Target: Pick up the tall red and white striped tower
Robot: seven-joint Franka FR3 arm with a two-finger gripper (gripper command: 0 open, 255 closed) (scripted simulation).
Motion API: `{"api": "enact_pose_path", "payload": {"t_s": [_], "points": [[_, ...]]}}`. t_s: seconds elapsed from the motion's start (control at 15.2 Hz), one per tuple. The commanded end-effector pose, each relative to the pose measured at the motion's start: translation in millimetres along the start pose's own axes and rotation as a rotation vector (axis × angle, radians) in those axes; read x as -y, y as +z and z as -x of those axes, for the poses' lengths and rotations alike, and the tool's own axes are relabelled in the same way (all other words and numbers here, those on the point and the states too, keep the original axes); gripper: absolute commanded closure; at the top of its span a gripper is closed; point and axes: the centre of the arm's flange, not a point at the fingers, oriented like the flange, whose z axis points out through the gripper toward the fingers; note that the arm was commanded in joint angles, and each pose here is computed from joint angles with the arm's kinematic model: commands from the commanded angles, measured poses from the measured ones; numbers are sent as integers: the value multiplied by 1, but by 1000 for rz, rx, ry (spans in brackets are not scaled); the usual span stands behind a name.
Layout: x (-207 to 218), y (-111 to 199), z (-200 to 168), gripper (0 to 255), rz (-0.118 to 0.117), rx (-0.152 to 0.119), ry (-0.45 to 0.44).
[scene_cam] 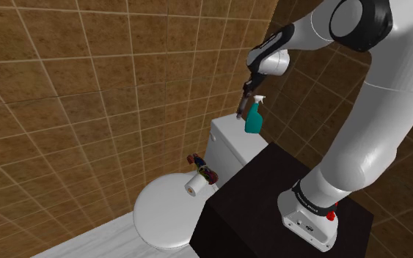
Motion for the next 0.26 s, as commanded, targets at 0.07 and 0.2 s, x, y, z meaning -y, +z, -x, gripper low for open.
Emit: {"api": "enact_pose_path", "payload": {"t_s": [0.07,0.2], "points": [[-2,-17,-3,255,0,0,0],[-2,-17,-3,255,0,0,0]]}}
